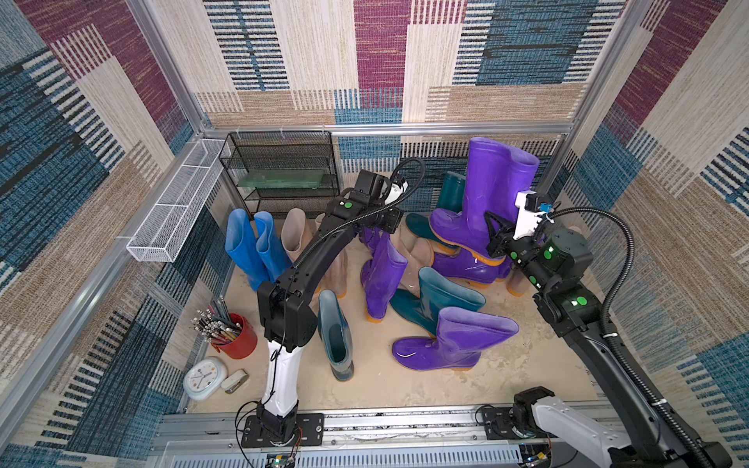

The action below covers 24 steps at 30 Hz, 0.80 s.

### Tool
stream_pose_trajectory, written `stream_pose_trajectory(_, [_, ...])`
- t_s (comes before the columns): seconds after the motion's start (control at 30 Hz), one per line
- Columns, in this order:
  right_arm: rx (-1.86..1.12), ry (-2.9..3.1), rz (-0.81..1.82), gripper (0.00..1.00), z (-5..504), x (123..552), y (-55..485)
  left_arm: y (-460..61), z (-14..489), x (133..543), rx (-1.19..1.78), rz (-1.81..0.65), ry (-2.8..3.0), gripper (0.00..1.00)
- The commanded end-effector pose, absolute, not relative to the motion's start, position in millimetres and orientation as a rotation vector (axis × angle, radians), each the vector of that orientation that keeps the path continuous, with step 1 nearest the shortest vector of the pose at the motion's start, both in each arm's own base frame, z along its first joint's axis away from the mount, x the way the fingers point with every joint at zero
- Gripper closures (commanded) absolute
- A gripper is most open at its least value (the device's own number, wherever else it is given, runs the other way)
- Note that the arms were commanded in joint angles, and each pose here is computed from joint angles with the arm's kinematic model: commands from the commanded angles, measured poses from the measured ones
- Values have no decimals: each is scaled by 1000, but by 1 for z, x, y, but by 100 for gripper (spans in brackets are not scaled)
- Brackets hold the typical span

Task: Match and arrange rain boots in pairs
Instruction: Move the rain boot to the center of the board.

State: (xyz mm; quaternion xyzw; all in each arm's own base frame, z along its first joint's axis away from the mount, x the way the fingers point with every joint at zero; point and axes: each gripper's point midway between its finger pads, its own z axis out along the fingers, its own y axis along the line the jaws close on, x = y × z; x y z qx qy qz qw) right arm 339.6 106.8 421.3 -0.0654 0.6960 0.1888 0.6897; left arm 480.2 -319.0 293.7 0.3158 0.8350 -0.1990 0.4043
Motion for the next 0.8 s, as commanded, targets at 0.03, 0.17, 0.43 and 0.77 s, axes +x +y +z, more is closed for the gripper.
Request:
stream_pose_trajectory(0.03, [-128,1434,431,100,455,339,103,-346,337,491,914,-556,1858,100])
stream_pose_trajectory(0.17, [-121,1443,428,100,451,344,101,-359,337,501,918,-595,1801,100])
stream_pose_trajectory(0.43, [-118,1463,422,100,443,348,100,-359,318,515,914,-560,1808,100])
stream_pose_trajectory(0.77, [-158,1453,472,100,446,345,109,-294,340,503,744,-377,1887,21])
